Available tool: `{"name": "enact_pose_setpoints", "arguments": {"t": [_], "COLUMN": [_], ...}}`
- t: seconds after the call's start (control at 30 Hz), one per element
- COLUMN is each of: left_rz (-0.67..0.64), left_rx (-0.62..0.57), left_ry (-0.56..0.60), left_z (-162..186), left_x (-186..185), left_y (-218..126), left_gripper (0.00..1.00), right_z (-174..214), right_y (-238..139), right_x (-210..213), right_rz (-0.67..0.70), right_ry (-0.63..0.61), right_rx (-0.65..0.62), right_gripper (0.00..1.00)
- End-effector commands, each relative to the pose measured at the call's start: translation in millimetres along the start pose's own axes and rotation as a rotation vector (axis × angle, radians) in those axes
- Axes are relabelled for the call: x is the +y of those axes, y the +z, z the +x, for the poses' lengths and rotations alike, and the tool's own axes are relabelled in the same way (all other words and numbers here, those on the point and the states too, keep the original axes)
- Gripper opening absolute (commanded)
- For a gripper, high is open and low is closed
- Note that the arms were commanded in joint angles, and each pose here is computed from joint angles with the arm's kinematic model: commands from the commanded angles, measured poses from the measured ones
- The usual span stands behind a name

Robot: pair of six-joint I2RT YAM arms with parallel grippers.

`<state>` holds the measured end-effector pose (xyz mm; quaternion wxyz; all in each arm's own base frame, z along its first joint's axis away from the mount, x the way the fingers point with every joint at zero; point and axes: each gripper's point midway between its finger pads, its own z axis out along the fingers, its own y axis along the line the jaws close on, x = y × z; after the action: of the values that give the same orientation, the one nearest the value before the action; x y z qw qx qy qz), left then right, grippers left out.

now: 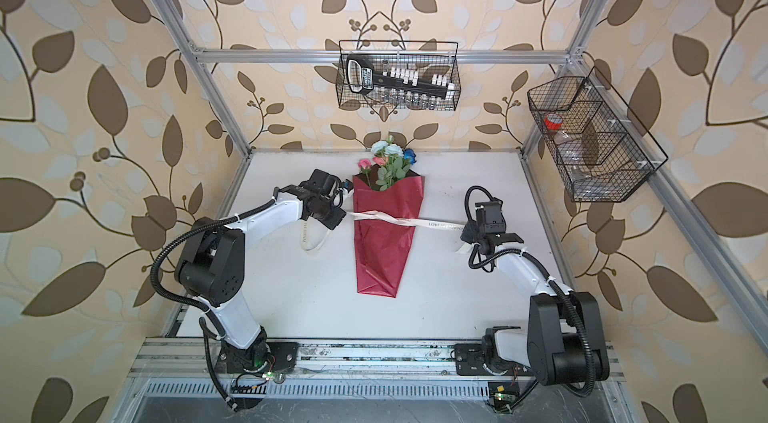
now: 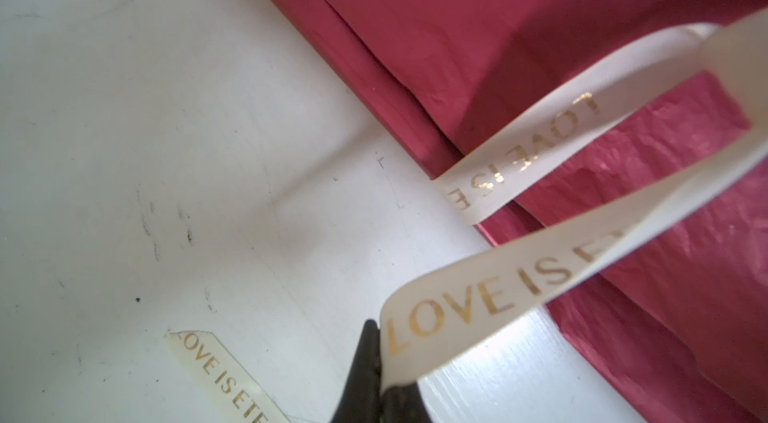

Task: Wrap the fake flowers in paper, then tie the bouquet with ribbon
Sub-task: 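Draw both ribbon ends outward, left and right grippers moving away from the cone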

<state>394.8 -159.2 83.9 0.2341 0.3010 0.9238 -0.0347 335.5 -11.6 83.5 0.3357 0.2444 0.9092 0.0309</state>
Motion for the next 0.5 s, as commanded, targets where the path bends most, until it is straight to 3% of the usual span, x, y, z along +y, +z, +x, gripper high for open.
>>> {"name": "enact_pose_setpoints", "arguments": {"t": [0.0, 0.47], "left_rz": [-0.004, -0.040], "left_rx": [0.001, 0.104], "left_ry": [-0.002, -0.132], "left_z": [-2.7, 42.8], "left_x": [4.5, 40.5], "left_y": [0.2, 11.4], "left_gripper": [0.00, 0.00], "right_z": [-1.9, 2.8], "right_y": [2.5, 9.3], "right_x": [-9.1, -24.9], "right_rz": [-0.011, -0.017], "right_ry": [0.083, 0.127], "right_rx": [-0.016, 0.019], "right_gripper": [0.00, 0.00]}}
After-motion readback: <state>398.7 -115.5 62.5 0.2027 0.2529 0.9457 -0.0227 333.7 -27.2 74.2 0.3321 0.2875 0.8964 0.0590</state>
